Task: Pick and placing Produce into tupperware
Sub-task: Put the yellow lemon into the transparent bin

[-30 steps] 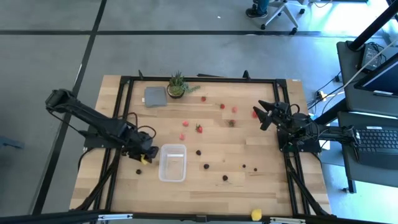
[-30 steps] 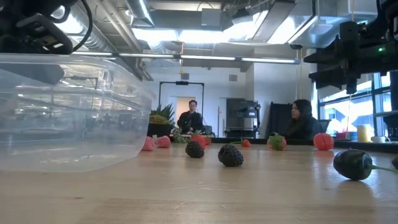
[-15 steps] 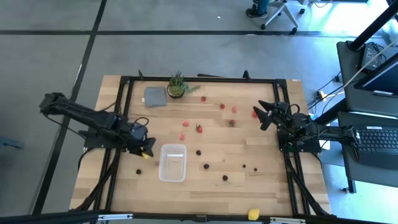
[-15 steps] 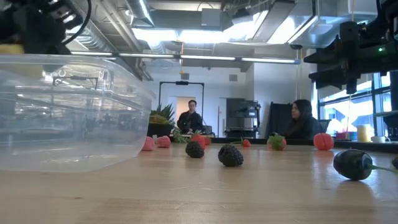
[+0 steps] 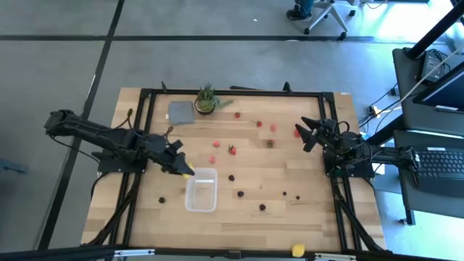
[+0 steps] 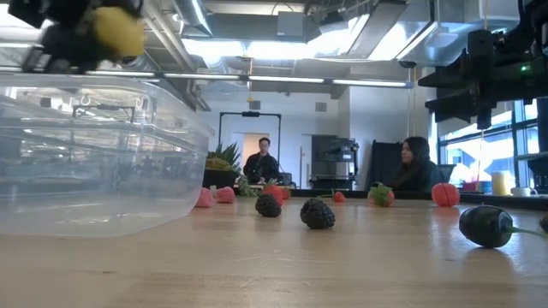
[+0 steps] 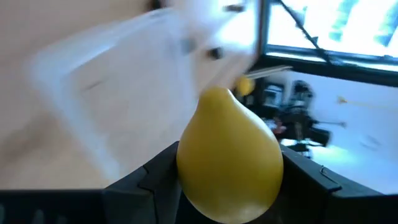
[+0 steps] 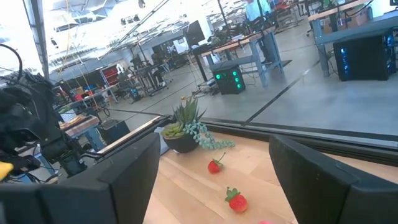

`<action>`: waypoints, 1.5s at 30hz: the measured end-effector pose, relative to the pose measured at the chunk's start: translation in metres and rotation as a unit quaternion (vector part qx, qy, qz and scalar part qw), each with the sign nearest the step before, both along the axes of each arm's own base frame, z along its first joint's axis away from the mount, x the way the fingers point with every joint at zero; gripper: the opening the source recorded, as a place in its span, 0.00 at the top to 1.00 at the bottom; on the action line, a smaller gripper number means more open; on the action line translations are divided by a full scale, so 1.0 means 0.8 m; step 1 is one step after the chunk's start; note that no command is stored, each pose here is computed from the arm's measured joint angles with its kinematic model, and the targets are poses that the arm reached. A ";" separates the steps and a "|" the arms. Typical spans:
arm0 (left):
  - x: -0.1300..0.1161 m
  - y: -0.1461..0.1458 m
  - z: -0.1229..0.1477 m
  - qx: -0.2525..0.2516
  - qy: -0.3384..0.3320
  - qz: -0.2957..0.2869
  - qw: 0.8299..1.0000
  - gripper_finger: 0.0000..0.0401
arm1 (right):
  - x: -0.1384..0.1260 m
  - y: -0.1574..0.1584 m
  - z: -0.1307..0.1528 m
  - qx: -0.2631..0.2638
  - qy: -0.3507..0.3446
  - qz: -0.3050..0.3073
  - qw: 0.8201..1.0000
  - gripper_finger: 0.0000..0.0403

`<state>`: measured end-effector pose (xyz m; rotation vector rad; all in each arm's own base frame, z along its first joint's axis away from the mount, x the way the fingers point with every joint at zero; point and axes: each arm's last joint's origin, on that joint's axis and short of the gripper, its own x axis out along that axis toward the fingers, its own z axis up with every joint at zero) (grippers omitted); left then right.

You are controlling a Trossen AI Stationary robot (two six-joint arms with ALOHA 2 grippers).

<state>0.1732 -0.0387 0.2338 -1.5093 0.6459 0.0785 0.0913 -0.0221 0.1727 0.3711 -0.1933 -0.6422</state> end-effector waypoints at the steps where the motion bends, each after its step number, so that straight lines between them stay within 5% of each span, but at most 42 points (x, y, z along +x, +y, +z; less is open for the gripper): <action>1: 0.005 -0.001 -0.002 0.013 -0.004 -0.003 1.000 0.51 | 0.000 0.000 0.000 0.000 0.000 0.000 1.000 0.25; 11: 0.066 -0.012 -0.007 0.169 0.007 -0.089 0.982 0.51 | 0.000 0.000 0.000 0.011 -0.008 0.001 1.000 0.25; 15: 0.091 -0.022 0.008 0.248 0.013 -0.161 0.955 0.51 | 0.000 0.000 0.000 0.011 -0.008 0.001 1.000 0.25; 23: 0.115 -0.037 0.006 0.325 0.195 -0.250 0.891 0.51 | 0.000 0.000 0.000 0.011 -0.008 0.001 1.000 0.25; 34: 0.161 -0.063 -0.034 0.353 0.260 -0.328 0.837 0.51 | 0.000 0.000 0.000 0.008 -0.005 0.001 1.000 0.25; 45: 0.168 -0.069 -0.047 0.351 0.261 -0.339 0.833 0.49 | 0.000 0.000 0.000 0.007 -0.004 0.000 1.000 0.25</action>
